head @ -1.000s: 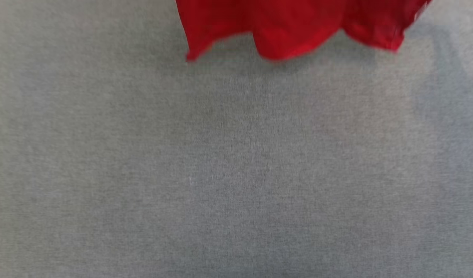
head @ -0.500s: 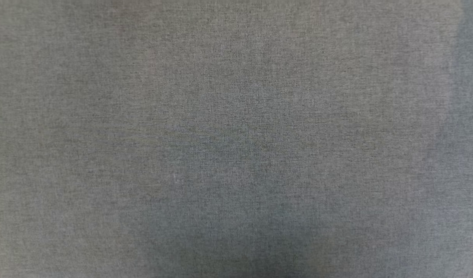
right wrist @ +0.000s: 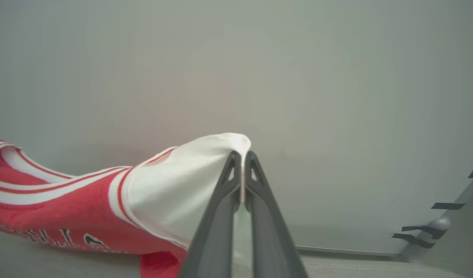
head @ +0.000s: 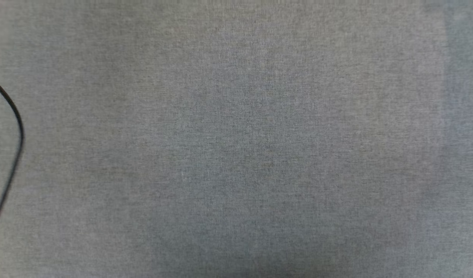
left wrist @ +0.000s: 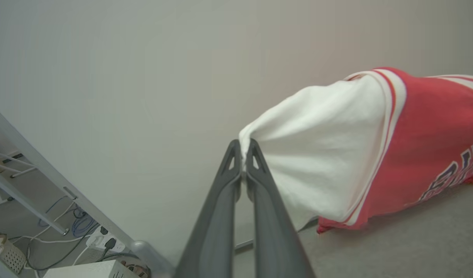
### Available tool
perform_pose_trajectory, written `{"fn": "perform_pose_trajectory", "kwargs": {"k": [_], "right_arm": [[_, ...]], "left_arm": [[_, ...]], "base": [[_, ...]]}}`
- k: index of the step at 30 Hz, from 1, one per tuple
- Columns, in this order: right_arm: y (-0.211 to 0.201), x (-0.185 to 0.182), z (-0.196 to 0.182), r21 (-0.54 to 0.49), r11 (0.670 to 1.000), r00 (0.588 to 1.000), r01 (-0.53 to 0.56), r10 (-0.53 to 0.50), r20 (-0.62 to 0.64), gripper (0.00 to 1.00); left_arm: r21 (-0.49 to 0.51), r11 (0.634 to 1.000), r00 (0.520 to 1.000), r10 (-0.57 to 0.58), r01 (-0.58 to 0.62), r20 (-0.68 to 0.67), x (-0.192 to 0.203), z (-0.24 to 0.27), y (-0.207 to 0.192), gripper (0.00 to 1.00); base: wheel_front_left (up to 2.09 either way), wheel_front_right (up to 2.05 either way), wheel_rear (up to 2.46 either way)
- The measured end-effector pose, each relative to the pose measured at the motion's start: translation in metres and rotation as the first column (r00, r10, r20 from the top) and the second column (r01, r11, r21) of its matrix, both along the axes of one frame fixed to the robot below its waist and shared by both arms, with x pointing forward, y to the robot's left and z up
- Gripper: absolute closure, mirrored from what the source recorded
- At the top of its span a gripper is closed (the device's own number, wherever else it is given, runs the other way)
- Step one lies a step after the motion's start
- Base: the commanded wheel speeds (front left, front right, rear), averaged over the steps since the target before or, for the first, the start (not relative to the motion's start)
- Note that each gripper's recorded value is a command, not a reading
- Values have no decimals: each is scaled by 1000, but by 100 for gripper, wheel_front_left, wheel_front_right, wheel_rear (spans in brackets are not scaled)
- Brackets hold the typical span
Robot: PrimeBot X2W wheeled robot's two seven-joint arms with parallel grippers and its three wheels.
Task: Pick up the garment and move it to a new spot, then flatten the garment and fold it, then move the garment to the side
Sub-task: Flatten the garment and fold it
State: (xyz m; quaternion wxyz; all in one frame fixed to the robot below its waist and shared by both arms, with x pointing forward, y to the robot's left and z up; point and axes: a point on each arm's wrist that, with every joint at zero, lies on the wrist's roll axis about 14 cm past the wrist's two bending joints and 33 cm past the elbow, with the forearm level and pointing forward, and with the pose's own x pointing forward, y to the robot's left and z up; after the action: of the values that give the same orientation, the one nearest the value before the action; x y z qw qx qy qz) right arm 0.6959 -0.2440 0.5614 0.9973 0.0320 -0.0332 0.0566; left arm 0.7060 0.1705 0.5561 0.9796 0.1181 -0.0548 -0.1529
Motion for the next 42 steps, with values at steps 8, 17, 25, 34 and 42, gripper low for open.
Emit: {"fn": "perform_pose_trajectory", "kwargs": {"k": [8,17,25,34,42], "right_arm": [[0,-65,-57,53,998,985,-30,39,-169,100],[2,-154,-102,41,994,930,-97,105,-352,100],[-5,-225,-120,60,992,877,-108,124,-464,100],[-7,-289,-131,55,989,816,-139,146,-559,100],[-7,-333,-131,68,983,764,-168,173,-621,100]], "left_arm": [[-59,998,975,-7,-6,-222,-70,-80,-2,100],[-83,996,909,-11,-26,-417,-162,-129,3,100],[-61,998,837,-15,-22,-547,-237,-150,9,100],[-51,998,794,3,-42,-608,-300,-153,19,100],[-56,997,743,-1,-49,-669,-350,-154,22,100]], "base": [[0,0,0],[0,0,0],[0,0,0],[0,0,0],[0,0,0]]}}
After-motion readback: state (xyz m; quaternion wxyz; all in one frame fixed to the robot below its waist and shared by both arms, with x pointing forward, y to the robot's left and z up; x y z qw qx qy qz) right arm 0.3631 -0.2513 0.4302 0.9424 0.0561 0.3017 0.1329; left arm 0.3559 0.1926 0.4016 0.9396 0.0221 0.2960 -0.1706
